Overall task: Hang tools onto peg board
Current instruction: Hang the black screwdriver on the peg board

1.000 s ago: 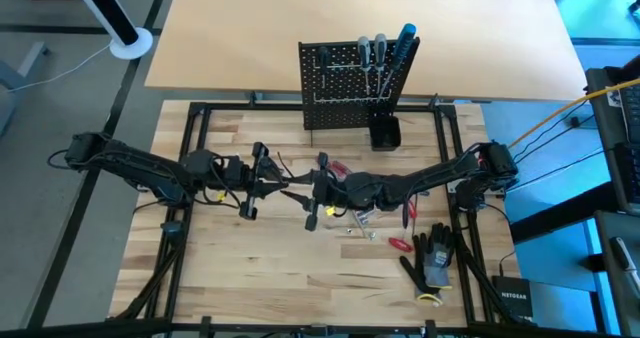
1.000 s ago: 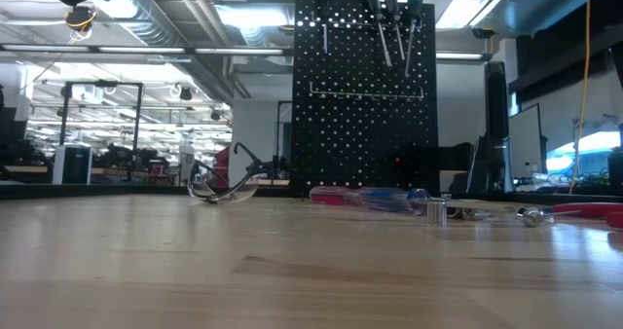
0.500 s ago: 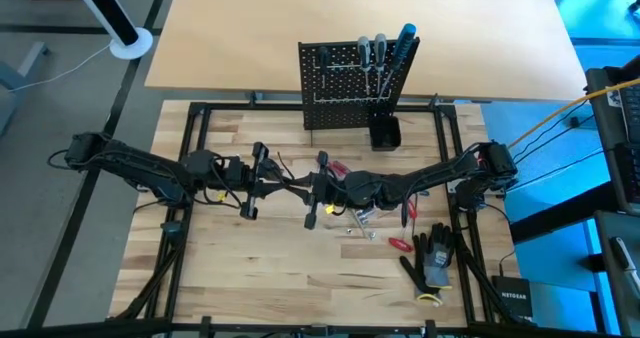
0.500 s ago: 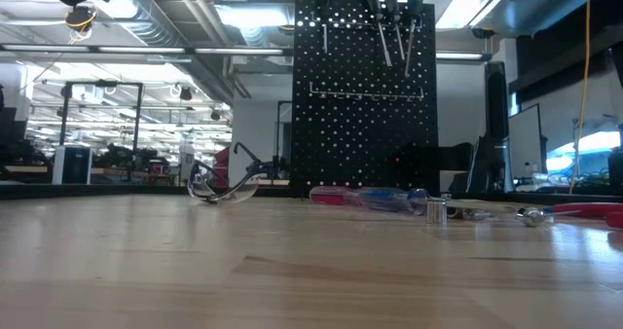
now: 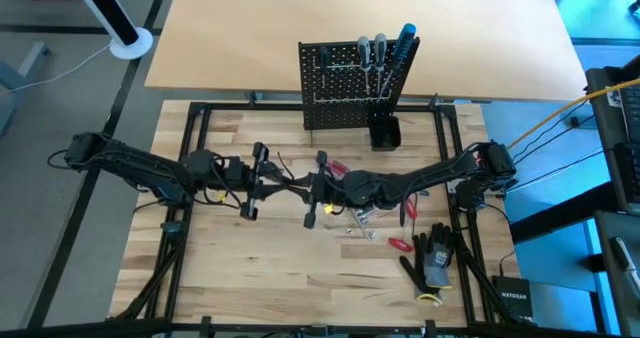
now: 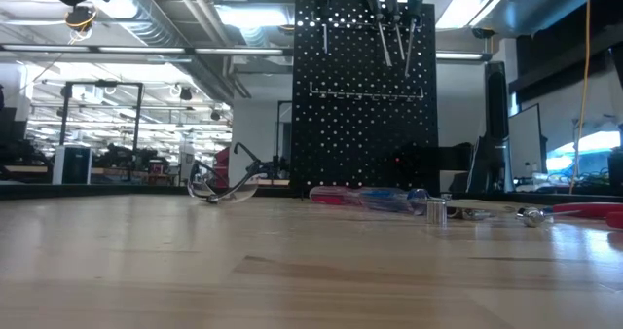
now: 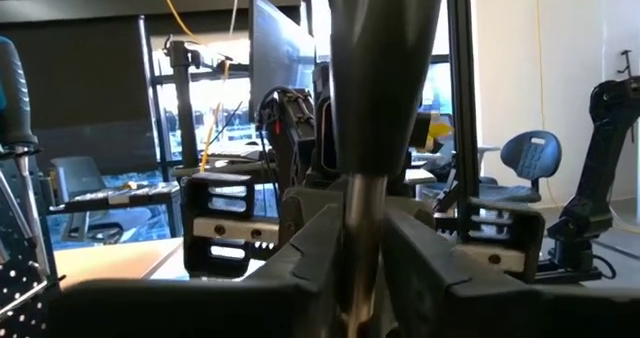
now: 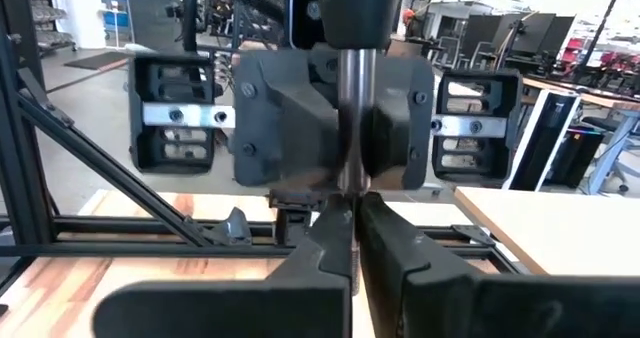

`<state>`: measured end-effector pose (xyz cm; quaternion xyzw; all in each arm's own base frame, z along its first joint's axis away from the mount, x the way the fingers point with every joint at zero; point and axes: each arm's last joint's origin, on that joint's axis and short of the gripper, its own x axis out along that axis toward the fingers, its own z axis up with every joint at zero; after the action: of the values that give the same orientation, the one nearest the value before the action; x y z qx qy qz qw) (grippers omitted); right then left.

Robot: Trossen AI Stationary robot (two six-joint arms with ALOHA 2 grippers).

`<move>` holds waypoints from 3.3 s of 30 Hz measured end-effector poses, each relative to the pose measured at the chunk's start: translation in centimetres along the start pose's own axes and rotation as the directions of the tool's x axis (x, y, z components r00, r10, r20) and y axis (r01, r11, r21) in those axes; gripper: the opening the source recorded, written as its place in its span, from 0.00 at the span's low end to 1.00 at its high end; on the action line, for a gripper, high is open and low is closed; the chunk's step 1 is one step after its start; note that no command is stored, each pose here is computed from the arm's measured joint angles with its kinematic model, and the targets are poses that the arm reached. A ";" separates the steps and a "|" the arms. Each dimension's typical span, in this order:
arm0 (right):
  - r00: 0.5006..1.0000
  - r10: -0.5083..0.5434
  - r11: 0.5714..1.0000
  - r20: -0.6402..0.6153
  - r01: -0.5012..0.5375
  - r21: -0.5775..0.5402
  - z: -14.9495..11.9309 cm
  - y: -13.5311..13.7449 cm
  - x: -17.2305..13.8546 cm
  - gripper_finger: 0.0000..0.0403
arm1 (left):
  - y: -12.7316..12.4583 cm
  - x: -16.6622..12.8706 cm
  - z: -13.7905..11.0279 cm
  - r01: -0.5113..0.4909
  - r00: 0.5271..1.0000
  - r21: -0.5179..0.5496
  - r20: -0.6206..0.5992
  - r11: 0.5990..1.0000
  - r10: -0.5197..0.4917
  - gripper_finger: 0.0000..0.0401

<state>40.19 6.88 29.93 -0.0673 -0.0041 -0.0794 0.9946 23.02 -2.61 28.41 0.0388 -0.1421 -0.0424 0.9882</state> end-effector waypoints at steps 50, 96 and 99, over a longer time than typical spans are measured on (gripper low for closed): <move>0.838 -0.546 0.838 -0.016 0.546 0.020 1.2 -9.3 -7.2 0.01 | 1.4 -4.0 2.9 -0.274 0.951 0.083 -0.125 0.958 0.283 0.24; 0.670 -0.741 0.668 -0.041 0.742 0.062 -0.5 -18.9 -7.3 0.01 | 1.5 -4.0 2.6 -0.281 0.946 0.065 -0.151 0.957 0.288 0.24; 0.676 -0.736 0.673 -0.037 0.736 0.079 -0.5 -19.1 -7.3 0.01 | 1.5 -4.0 2.6 -0.280 0.946 0.075 -0.150 0.957 0.288 0.24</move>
<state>29.92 -10.70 31.89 -0.0164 -0.0332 -0.4725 0.8805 18.53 -0.92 29.89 0.0470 -0.0679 0.1074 0.9908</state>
